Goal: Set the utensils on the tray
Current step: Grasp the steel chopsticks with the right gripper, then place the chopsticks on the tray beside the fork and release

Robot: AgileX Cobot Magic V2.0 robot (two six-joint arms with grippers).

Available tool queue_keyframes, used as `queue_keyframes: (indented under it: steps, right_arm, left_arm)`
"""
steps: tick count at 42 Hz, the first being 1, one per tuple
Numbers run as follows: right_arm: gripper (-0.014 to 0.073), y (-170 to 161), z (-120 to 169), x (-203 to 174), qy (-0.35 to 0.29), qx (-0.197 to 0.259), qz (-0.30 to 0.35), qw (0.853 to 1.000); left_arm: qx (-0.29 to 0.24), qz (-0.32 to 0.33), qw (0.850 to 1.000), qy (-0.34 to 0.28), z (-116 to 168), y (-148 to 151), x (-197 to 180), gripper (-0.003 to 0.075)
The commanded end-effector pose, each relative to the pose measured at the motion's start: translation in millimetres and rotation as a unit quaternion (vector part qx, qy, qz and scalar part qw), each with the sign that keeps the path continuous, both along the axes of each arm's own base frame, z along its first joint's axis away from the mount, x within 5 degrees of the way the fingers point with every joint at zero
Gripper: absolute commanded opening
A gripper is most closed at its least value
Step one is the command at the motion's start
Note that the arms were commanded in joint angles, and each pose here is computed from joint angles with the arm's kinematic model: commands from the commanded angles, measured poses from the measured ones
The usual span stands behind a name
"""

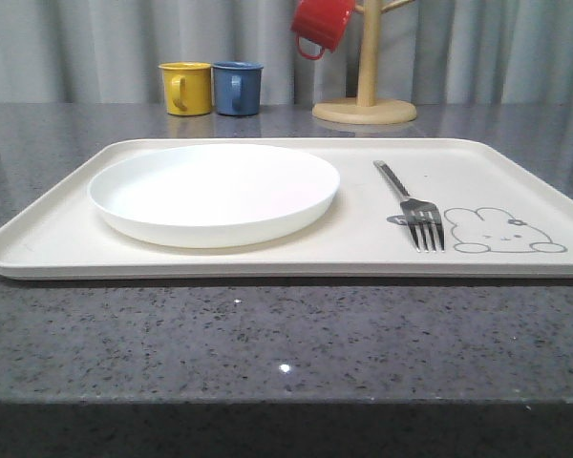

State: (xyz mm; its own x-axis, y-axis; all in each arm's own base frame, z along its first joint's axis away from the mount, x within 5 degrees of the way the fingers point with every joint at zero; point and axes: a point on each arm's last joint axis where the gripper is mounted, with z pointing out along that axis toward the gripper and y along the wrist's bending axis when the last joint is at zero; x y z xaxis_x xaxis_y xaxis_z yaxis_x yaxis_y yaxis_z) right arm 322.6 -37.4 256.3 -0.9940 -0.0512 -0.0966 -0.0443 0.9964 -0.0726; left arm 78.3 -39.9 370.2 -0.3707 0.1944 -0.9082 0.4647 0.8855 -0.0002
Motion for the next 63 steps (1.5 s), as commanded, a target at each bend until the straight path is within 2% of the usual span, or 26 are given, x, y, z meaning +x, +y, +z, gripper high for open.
queue_keyframes:
  steps: [1, 7, 12, 14, 18, 24, 32, 36, 46, 63]
  right_arm:
    - [0.0037, -1, 18, -2, -0.025, 0.001, 0.003, 1.0]
    - [0.0037, 5, 35, -4, -0.035, 0.033, -0.006, 0.999]
    - [0.0038, 21, 65, -6, -0.066, 0.085, -0.008, 0.994]
    - [0.0038, 33, 79, -8, -0.08, 0.11, -0.001, 0.991]
    - [0.0038, 62, 102, -13, -0.102, 0.129, 0.022, 0.986]
    - [0.0044, 111, 116, -17, -0.115, 0.152, 0.024, 0.981]
    - [0.0064, 149, 102, -14, -0.096, 0.149, -0.026, 0.984]
    - [0.0064, 160, 87, -8, -0.075, 0.141, -0.029, 0.987]
    - [0.0064, 166, 53, 9, -0.02, 0.122, -0.053, 0.991]
    - [0.0064, 167, 28, 18, 0.023, 0.089, -0.056, 0.994]
  left_arm:
    - [-0.023, 0.002, 0.999, -0.041, 14, -1, 1, 0.0295]
    - [-0.023, 0.002, 0.999, -0.041, 14, -1, 1, 0.0295]
    - [-0.023, 0.002, 0.999, -0.041, 14, -1, 1, 0.0295]
    - [-0.023, 0.002, 0.999, -0.041, 14, -1, 1, 0.0295]
    - [-0.023, 0.002, 0.999, -0.041, 14, -1, 1, 0.0295]
    - [-0.023, 0.002, 0.999, -0.041, 14, -1, 1, 0.0295]
    - [-0.023, 0.002, 0.999, -0.041, 14, -1, 1, 0.0295]
    - [-0.023, 0.002, 0.999, -0.041, 14, -1, 1, 0.0295]
    - [-0.023, 0.002, 0.999, -0.041, 14, -1, 1, 0.0295]
    - [-0.023, 0.002, 0.999, -0.041, 14, -1, 1, 0.0295]
